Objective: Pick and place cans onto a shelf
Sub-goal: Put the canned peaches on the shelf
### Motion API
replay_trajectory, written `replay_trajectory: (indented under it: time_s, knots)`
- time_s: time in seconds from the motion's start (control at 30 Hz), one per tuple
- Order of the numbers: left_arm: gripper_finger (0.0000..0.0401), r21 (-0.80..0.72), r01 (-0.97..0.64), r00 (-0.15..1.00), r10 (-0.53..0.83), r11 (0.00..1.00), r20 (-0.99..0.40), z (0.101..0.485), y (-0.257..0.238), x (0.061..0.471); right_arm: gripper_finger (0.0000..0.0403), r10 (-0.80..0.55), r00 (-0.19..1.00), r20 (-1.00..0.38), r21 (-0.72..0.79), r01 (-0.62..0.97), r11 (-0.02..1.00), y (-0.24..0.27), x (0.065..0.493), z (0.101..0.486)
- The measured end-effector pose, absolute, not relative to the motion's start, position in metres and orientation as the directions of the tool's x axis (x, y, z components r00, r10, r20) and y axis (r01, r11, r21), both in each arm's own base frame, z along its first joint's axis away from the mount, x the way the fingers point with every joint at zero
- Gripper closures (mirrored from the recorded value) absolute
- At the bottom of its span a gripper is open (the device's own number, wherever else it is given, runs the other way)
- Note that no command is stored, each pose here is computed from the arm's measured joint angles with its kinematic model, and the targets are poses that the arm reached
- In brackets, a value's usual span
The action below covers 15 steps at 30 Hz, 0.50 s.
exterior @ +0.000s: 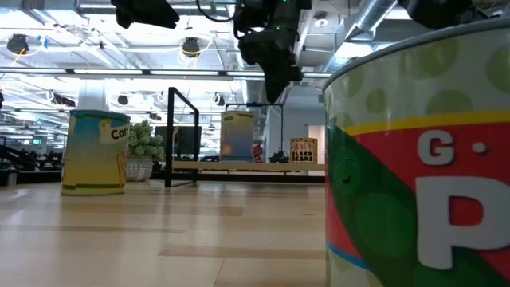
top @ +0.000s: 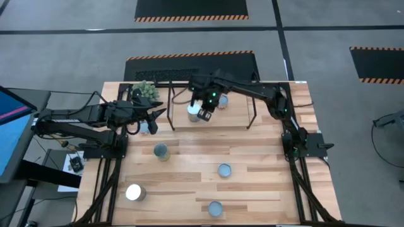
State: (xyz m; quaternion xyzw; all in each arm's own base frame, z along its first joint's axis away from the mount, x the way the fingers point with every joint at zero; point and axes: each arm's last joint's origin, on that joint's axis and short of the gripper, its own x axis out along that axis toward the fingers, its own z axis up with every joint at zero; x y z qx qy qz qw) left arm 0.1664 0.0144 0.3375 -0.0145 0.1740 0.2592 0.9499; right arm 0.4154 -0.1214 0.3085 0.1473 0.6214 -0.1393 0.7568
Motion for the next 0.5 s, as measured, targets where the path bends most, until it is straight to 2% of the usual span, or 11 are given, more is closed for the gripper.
replay_trajectory:
  time_s: [0.13, 0.33, 0.5]
  knots:
    - [0.0275, 0.064, -0.497, 0.804, 0.487, 0.865, -0.340, 0.337, 0.014, 0.166, 0.0338, -0.027, 0.225, -0.974, 0.057, 0.356, 0.933, -0.103, 0.427, 0.300]
    - [0.0275, 0.064, -0.497, 0.804, 0.487, 0.865, -0.340, 0.337, 0.014, 0.166, 0.0338, -0.022, 0.174, -0.984, 0.046, 0.377, 0.925, -0.094, 0.430, 0.279]
    - [0.0275, 0.064, -0.498, 0.804, 0.488, 0.865, -0.339, 0.337, 0.014, 0.166, 0.0338, -0.041, 0.184, -0.982, 0.038, 0.406, 0.913, -0.097, 0.435, 0.259]
